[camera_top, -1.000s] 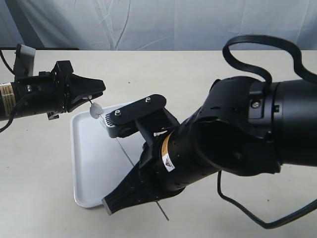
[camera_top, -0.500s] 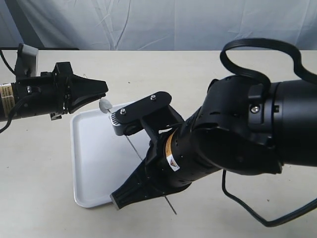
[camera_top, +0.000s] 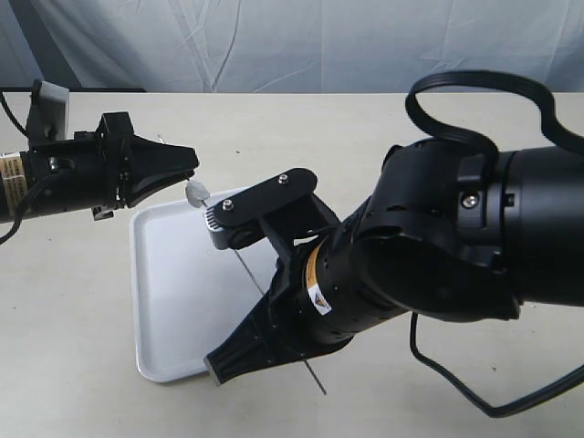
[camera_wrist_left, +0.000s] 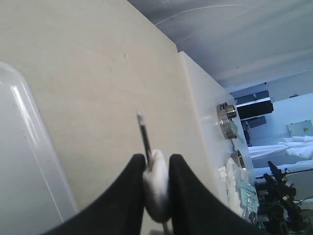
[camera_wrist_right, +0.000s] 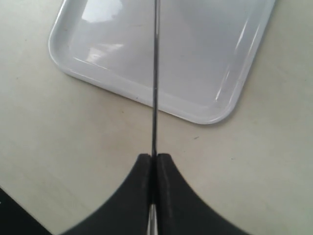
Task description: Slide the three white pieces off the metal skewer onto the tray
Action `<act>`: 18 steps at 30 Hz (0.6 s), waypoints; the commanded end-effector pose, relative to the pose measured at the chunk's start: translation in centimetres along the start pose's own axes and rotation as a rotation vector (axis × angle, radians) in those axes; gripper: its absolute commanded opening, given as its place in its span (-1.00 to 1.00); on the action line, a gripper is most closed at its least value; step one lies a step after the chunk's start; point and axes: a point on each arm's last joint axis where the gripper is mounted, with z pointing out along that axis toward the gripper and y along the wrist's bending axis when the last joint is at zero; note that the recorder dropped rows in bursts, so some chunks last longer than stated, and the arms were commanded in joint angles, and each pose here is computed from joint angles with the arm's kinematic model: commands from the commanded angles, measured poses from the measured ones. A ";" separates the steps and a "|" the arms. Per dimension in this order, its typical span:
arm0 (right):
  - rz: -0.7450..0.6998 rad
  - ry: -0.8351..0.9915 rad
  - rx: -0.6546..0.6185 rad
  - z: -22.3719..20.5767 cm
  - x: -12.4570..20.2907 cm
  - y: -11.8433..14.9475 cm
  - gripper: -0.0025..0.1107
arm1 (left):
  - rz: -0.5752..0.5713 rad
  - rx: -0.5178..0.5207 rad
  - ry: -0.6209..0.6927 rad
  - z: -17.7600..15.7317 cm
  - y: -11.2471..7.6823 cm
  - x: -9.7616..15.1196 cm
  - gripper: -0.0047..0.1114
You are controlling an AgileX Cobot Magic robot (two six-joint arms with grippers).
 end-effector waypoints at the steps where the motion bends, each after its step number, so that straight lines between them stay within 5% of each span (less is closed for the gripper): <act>1: 0.014 0.009 -0.004 -0.2 0.3 0.1 -0.97 | -0.010 0.006 -0.018 0.1 0.0 -0.2 -0.63; 18: -0.008 0.011 -0.041 -0.3 0.8 1.4 -0.97 | -0.009 0.039 -0.063 0.1 -0.3 -0.6 -0.73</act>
